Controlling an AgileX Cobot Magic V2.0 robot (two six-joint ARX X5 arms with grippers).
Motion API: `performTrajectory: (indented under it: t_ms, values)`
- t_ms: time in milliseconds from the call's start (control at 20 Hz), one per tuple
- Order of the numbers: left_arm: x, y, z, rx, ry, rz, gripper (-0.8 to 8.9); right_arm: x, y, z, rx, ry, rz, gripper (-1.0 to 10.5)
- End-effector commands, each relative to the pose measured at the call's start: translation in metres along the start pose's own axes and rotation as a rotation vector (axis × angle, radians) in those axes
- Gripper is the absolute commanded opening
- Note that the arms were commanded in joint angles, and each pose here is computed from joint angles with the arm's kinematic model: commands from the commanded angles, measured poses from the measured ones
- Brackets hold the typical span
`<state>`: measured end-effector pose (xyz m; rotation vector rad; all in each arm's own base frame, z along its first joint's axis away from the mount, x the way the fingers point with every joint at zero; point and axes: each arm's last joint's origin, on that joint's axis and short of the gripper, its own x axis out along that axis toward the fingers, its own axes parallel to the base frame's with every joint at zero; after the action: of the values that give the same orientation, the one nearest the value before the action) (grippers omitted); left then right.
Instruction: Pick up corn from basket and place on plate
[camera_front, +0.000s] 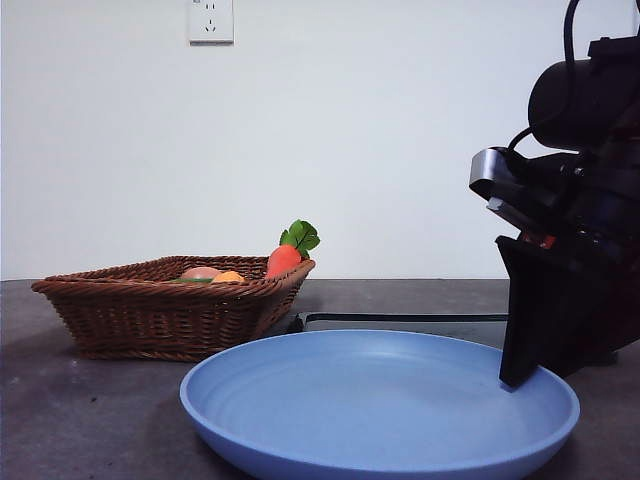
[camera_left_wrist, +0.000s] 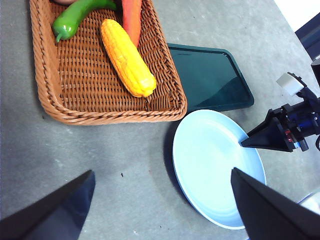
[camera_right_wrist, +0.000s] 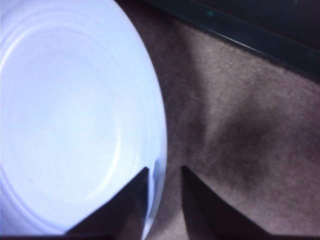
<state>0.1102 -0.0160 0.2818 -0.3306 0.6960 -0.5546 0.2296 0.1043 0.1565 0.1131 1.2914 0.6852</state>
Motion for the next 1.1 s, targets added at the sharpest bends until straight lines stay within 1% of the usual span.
performTrajectory:
  t_ms: [50, 150, 400, 550, 650, 800, 950, 1000, 1100]
  values:
    - [-0.001, -0.002, 0.004, 0.02, -0.012, -0.008, 4.43, 0.006, 0.0, 0.004, 0.026, 0.016, -0.001, 0.6]
    - [-0.001, -0.002, 0.004, 0.019, -0.011, -0.008, 4.43, 0.01, -0.003, 0.003, 0.035, 0.034, -0.004, 0.0]
    - [0.001, -0.001, 0.006, 0.013, -0.008, -0.011, 4.43, 0.006, 0.0, 0.003, 0.056, 0.026, 0.008, 0.0]
    - [0.009, 0.001, 0.012, 0.004, -0.002, -0.026, 4.43, -0.013, 0.009, 0.0, 0.038, -0.014, 0.009, 0.0]
    - [0.017, 0.001, 0.019, 0.016, -0.002, -0.044, 4.43, -0.032, 0.017, -0.003, 0.026, -0.062, 0.012, 0.0]
    - [0.034, -0.001, 0.035, 0.033, -0.003, -0.038, 4.43, -0.064, 0.027, -0.014, 0.019, -0.152, 0.01, 0.0]
    - [0.057, -0.006, 0.059, 0.032, 0.006, 0.019, 4.42, -0.091, 0.033, -0.028, 0.017, -0.222, 0.001, 0.0]
    - [0.067, -0.007, 0.068, 0.024, 0.026, 0.037, 4.42, -0.098, 0.034, -0.032, 0.02, -0.244, -0.006, 0.0]
    - [0.089, -0.009, 0.086, 0.006, 0.074, 0.039, 4.41, -0.11, 0.035, -0.039, 0.027, -0.284, -0.015, 0.0]
